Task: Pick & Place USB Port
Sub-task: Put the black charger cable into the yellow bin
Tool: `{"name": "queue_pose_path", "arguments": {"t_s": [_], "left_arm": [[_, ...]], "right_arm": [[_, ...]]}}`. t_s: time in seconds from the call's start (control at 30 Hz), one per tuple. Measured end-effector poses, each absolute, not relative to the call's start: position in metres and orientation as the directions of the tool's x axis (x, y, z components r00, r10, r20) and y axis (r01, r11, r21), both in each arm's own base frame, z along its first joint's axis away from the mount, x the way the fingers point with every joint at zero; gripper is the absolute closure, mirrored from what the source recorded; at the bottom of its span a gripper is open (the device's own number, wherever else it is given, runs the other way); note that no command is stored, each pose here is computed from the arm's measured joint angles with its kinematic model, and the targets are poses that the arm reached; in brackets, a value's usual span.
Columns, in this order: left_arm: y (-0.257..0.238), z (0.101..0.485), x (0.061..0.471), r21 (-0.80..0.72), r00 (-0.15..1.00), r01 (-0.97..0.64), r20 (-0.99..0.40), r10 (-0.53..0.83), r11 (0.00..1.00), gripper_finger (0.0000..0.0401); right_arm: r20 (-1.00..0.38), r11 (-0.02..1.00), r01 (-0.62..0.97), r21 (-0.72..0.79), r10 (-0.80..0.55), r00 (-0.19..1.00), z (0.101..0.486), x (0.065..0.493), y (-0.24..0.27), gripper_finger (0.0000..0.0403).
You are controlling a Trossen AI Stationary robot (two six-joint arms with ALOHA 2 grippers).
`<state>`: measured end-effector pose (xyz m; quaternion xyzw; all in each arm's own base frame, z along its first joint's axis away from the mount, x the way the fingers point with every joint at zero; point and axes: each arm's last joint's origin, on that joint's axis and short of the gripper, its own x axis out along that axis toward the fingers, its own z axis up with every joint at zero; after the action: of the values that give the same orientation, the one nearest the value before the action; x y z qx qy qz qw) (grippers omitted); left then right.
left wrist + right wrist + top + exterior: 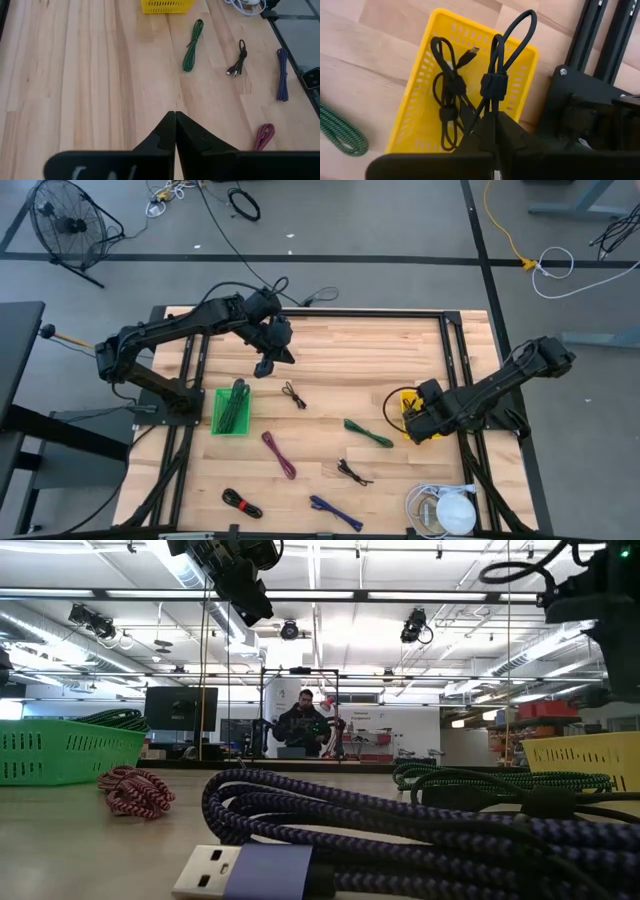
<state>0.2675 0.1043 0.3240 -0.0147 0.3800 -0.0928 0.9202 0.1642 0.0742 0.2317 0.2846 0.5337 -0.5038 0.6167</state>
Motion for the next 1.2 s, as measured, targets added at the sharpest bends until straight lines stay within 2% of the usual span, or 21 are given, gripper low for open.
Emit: {"name": "queue_pose_path", "arguments": {"t_s": [0.33, 0.77, 0.93, 1.07, 1.2], "left_arm": [[0.104, 0.324, 0.268, -0.098, 0.694, 0.159, -0.697, -0.182, 0.982, 0.0389], [0.102, 0.323, 0.267, -0.096, 0.679, 0.172, -0.709, -0.189, 0.980, 0.0389], [0.089, 0.315, 0.266, -0.029, 0.588, 0.235, -0.791, -0.166, 0.972, 0.0389], [0.076, 0.305, 0.276, 0.019, 0.544, 0.344, -0.819, -0.183, 0.939, 0.0389], [0.060, 0.265, 0.289, 0.093, 0.450, 0.457, -0.882, -0.139, 0.885, 0.0389]], "right_arm": [[-0.951, 0.370, 0.912, -0.180, -0.301, -0.065, 0.219, 0.164, 0.074, 0.0393], [-0.938, 0.394, 0.897, -0.201, -0.340, -0.060, 0.219, 0.163, 0.072, 0.0282], [-0.911, 0.425, 0.891, -0.161, -0.411, 0.032, 0.230, 0.164, 0.067, 0.0261], [-0.874, 0.459, 0.882, -0.108, -0.467, 0.136, 0.245, 0.169, 0.061, 0.0257], [-0.838, 0.517, 0.855, -0.052, -0.488, 0.244, 0.256, 0.177, 0.056, 0.0257]]}}
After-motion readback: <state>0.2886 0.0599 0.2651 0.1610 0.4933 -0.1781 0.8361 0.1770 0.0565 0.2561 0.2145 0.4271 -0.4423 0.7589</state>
